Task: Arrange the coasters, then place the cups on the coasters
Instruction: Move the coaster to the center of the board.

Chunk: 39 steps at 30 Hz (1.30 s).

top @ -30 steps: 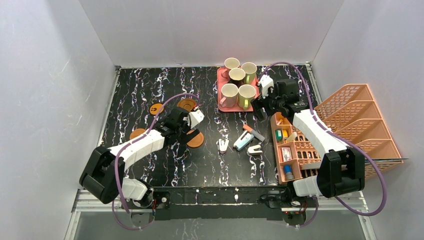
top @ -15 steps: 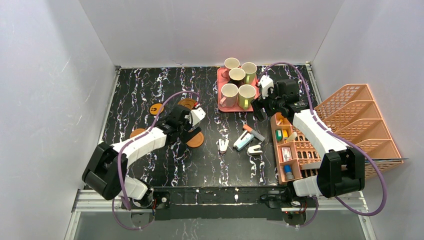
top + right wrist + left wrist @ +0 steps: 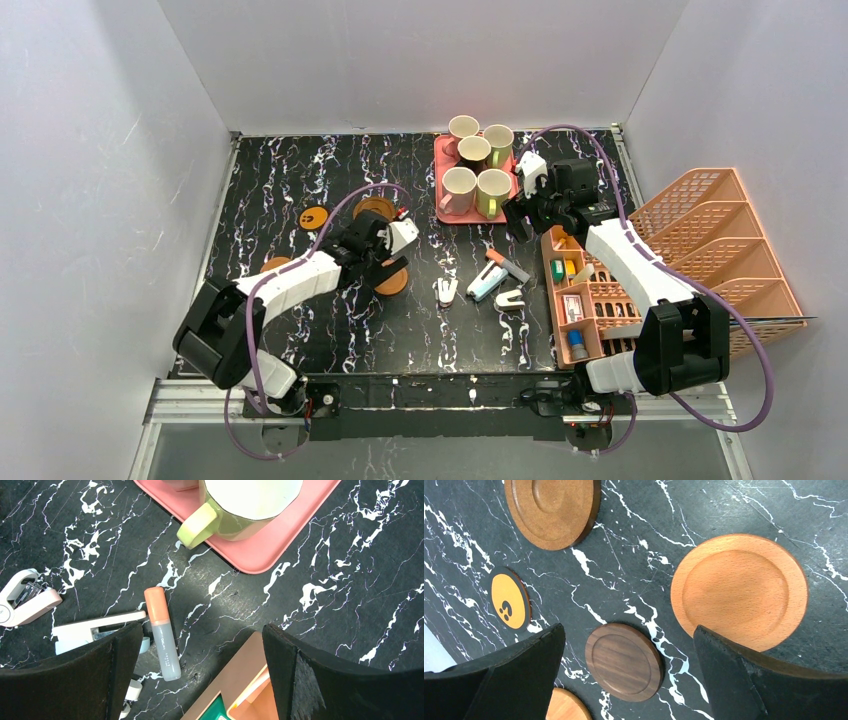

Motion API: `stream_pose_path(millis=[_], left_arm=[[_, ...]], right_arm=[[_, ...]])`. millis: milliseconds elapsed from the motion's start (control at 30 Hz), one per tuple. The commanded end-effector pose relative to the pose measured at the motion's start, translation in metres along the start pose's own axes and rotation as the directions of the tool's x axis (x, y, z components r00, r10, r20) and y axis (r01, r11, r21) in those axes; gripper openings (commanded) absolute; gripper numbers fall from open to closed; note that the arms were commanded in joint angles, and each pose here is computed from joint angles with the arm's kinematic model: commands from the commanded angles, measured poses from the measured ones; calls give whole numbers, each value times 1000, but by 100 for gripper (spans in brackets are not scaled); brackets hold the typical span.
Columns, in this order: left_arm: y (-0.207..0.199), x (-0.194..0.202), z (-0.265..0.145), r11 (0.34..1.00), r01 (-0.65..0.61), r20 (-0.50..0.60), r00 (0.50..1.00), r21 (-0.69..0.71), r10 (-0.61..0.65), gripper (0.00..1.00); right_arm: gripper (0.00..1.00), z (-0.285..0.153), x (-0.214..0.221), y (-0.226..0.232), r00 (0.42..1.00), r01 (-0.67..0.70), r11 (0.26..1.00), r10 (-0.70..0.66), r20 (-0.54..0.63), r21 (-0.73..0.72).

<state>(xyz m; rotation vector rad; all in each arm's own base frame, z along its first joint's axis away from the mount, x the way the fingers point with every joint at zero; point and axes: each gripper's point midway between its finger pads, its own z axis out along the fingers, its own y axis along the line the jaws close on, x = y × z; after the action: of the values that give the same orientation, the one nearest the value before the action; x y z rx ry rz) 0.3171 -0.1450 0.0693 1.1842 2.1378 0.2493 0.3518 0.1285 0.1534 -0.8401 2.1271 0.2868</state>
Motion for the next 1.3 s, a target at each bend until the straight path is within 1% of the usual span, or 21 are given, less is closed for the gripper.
stream_pose_path(millis=[0,200,400,733,1267], left_arm=[[-10,-7,5,999,-44,7,999,29,44,98],[-17,-10,25,998,-51,-3,999,21,51,98],[-34,-13,39,996,-66,-18,998,62,68,98],[-54,-18,29,985,-113,18,994,128,112,98],[-65,-25,24,977,-113,50,993,181,105,98]], right_arm=[[98,-11,-23,-8,998,22,999,-24,63,35],[98,-10,-22,-8,998,24,999,-26,61,33],[98,-12,-23,-9,997,28,999,-31,65,38],[98,-12,-24,-8,997,31,999,-33,67,35],[98,-7,-19,-10,998,26,999,-27,48,38]])
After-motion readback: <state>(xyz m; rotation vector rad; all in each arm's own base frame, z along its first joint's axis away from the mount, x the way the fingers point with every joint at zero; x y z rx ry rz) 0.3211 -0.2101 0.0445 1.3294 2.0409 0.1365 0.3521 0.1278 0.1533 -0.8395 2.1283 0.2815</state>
